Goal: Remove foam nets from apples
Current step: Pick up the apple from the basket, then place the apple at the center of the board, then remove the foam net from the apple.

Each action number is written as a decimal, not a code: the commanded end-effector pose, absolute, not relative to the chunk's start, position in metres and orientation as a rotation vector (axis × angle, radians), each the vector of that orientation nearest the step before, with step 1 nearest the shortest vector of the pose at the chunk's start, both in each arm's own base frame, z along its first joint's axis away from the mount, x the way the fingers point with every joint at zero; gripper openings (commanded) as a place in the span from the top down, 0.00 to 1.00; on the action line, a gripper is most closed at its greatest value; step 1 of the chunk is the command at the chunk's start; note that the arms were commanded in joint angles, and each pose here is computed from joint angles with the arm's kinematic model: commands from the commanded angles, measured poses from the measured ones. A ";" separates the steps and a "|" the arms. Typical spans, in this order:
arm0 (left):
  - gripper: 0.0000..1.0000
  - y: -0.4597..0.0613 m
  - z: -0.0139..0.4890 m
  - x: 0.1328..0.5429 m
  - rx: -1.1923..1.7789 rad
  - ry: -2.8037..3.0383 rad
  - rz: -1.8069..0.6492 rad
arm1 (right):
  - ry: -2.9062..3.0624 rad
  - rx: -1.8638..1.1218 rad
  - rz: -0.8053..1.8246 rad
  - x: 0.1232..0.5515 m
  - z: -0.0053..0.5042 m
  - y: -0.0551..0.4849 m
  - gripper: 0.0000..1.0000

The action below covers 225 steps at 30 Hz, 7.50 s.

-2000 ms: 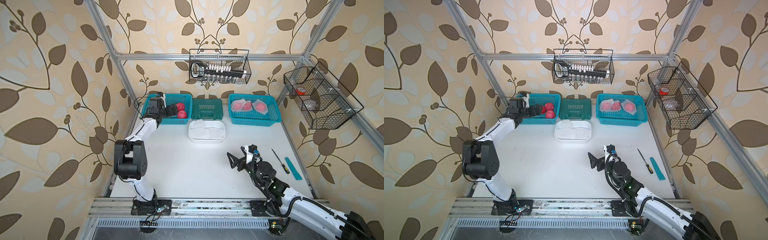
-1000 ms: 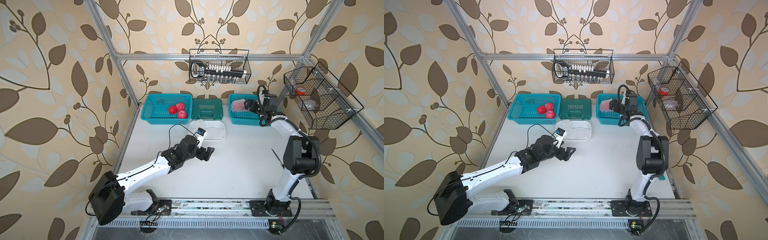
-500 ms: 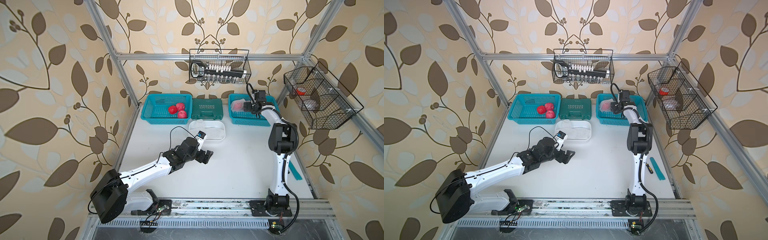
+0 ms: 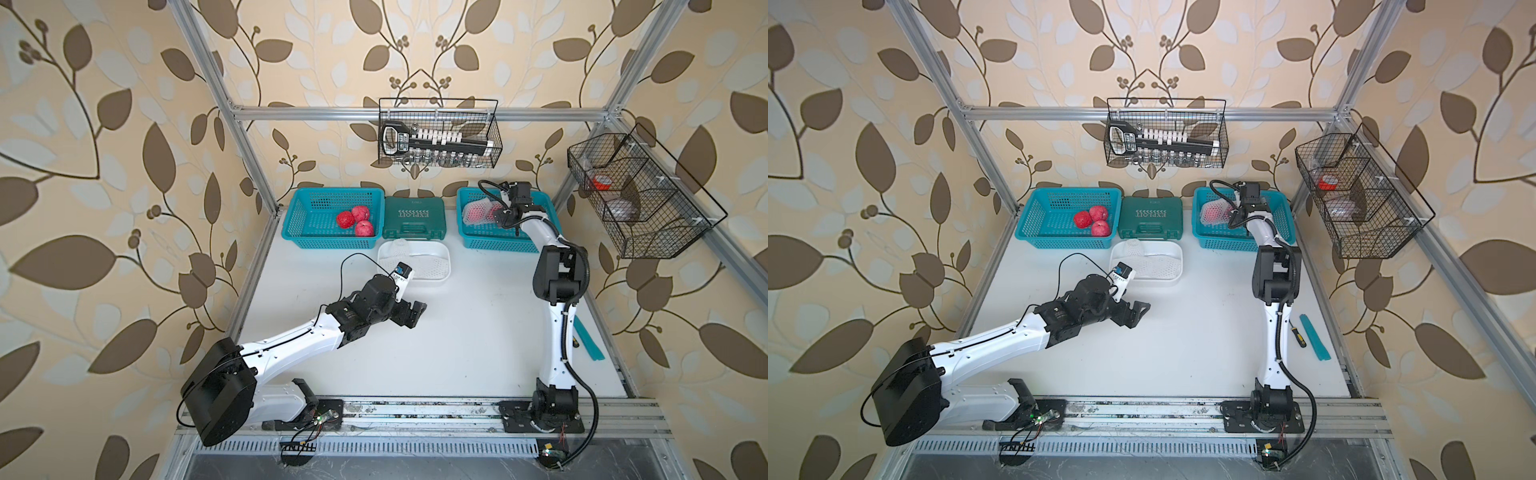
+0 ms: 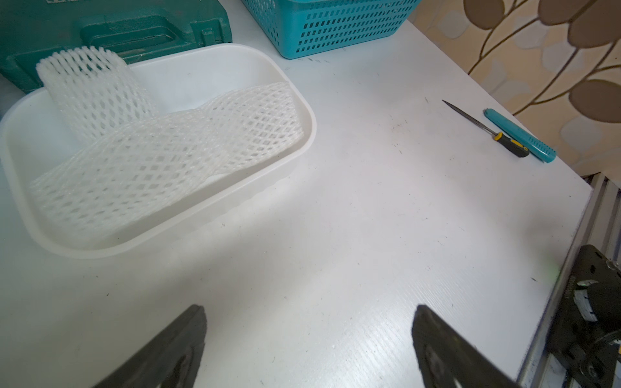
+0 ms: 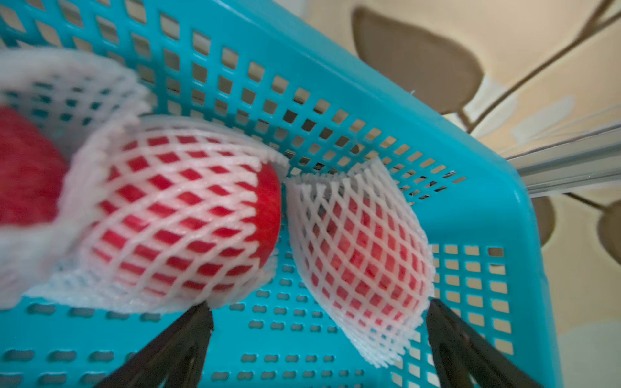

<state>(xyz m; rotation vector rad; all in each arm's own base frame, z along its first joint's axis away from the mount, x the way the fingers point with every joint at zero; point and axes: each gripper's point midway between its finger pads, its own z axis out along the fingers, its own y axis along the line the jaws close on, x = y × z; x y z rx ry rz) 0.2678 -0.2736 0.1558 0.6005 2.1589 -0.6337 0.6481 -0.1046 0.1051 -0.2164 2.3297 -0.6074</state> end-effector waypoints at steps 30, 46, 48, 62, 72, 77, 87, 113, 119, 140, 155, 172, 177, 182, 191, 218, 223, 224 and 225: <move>0.03 -0.279 0.152 0.271 0.646 2.190 -0.604 | 2.232 -0.290 -0.110 0.679 0.074 -0.115 0.07; 0.03 -0.273 0.153 0.268 0.639 2.197 -0.584 | 2.290 -0.233 -0.110 0.674 0.049 -0.118 0.06; 0.03 -0.273 0.154 0.268 0.639 2.196 -0.590 | 2.297 -0.226 -0.113 0.672 0.051 -0.120 0.09; 0.03 -0.268 0.166 0.265 0.617 2.169 -0.589 | 2.358 -0.140 -0.029 0.658 0.048 -0.130 0.24; 0.03 -0.263 0.172 0.264 0.605 2.151 -0.580 | 2.313 -0.087 0.023 0.656 0.065 -0.125 0.34; 0.03 -0.258 0.176 0.262 0.592 2.141 -0.577 | 2.275 -0.059 0.028 0.650 0.082 -0.122 0.37; 0.02 -0.254 0.180 0.265 0.573 2.122 -0.552 | 2.205 -0.064 -0.031 0.633 0.117 -0.117 0.39; 0.01 -0.249 0.185 0.266 0.551 2.102 -0.532 | 2.151 0.020 -0.172 0.599 0.196 -0.094 0.40; 0.01 -0.246 0.189 0.265 0.541 2.093 -0.535 | 2.037 -0.082 -0.008 0.570 0.258 -0.048 0.40; 0.01 -0.233 0.183 0.260 0.486 1.984 -0.555 | 1.642 -0.384 0.727 0.299 0.276 0.189 0.38; 0.01 -0.215 0.145 0.256 0.514 2.043 -0.429 | 2.325 -0.523 0.533 0.245 0.123 0.225 0.37; 0.01 -0.204 0.143 0.251 0.512 2.064 -0.387 | 2.464 -0.824 0.498 0.258 0.067 0.279 0.32; 0.01 -0.210 0.142 0.248 0.552 2.056 -0.419 | 2.431 -0.878 0.532 0.261 0.062 0.289 0.16; 0.01 -0.216 0.143 0.250 0.575 2.081 -0.423 | 2.402 -0.855 0.534 0.265 0.074 0.290 0.07; 0.03 -0.253 0.156 0.245 0.721 2.032 -0.583 | 2.213 -0.732 0.720 0.265 0.151 0.279 0.01; 0.19 -0.313 0.118 0.244 0.899 2.087 -0.677 | 2.456 0.017 1.323 0.248 0.066 0.188 0.08; 0.19 -0.309 0.112 0.246 0.887 2.098 -0.647 | 2.475 0.050 1.412 0.247 0.058 0.196 0.11; 0.19 -0.308 0.111 0.246 0.886 2.100 -0.643 | 2.478 0.056 1.427 0.246 0.057 0.197 0.12; 0.19 -0.307 0.110 0.246 0.883 2.102 -0.637 | 2.480 0.060 1.437 0.246 0.056 0.198 0.13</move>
